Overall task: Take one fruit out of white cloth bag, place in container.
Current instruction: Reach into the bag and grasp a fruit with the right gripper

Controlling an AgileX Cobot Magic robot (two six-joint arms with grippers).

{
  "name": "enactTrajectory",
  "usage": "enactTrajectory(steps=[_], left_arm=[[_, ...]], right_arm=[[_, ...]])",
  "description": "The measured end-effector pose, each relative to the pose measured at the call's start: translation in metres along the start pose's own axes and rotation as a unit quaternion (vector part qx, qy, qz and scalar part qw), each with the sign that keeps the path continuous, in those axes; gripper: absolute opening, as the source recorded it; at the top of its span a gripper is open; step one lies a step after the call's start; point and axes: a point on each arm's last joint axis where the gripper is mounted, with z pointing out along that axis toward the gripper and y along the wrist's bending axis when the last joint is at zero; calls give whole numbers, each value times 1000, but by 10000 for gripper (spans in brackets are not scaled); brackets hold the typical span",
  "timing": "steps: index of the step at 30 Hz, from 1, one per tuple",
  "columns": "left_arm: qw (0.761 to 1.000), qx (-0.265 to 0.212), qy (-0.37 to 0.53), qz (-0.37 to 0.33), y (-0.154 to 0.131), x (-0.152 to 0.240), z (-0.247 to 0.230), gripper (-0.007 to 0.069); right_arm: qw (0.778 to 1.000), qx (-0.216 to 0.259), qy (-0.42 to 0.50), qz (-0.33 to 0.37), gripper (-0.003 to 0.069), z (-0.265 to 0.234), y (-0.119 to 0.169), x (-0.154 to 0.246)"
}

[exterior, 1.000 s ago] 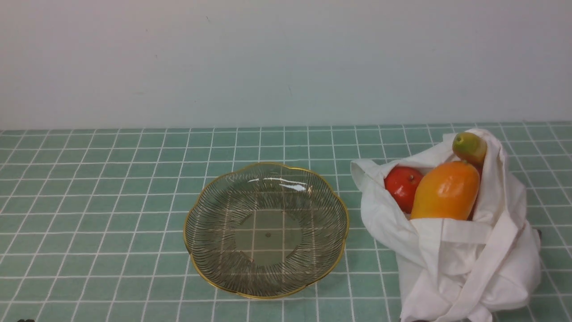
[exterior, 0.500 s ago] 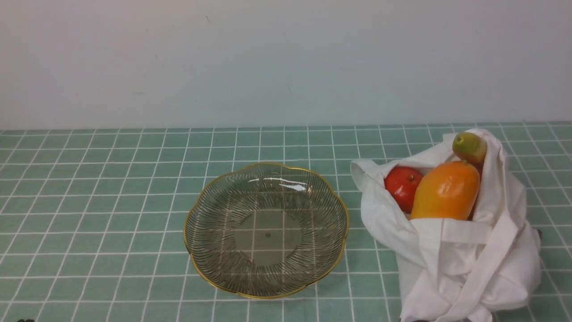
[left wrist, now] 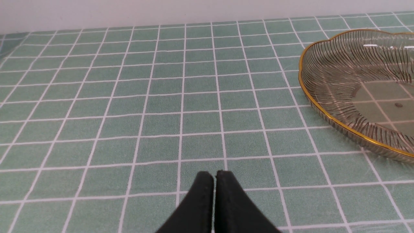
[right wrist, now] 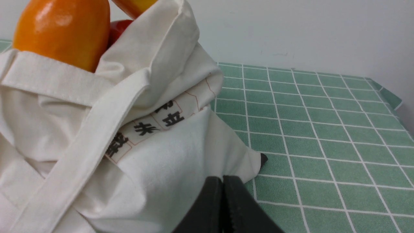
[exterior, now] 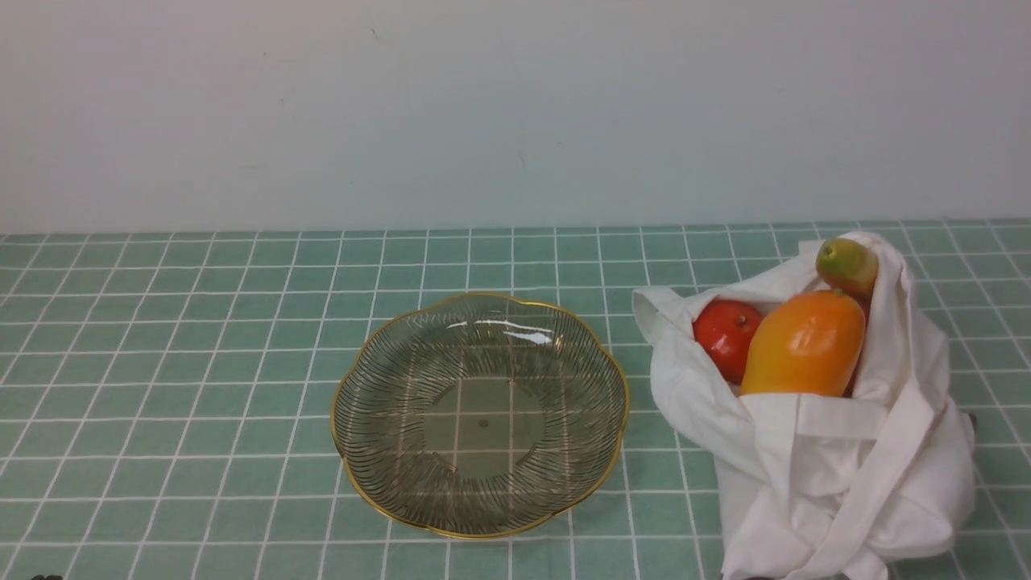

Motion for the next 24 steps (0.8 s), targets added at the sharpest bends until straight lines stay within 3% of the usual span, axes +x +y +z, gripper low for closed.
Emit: enactTrajectory(steps=[3,6,7,8,11,13,14,16,24], left_arm=[[1000,0,0,0,0,0,0,-8],[1000,0,0,0,0,0,0,-8],[1000,0,0,0,0,0,0,-8],[1000,0,0,0,0,0,0,-8],[1000,0,0,0,0,0,0,-8],[1000,0,0,0,0,0,0,-8],[1000,0,0,0,0,0,0,-8],[1000,0,0,0,0,0,0,-8],[1000,0,0,0,0,0,0,-8]], right_arm=[[999,-9,-20,43,-15,1,2,-2],[984,-25,-66,162,-15,0,3,-10],[982,-25,-74,172,-15,0,2,-11],[953,-33,-110,280,-15,-1,0,-18],[900,-39,-149,408,-15,-3,-4,-25],[875,-39,-162,455,-15,-4,-7,-26],[849,-39,-169,499,-15,-4,-9,-27],[834,-38,-173,523,-15,-5,-10,-27],[812,-20,-203,547,-15,-7,-17,-29]])
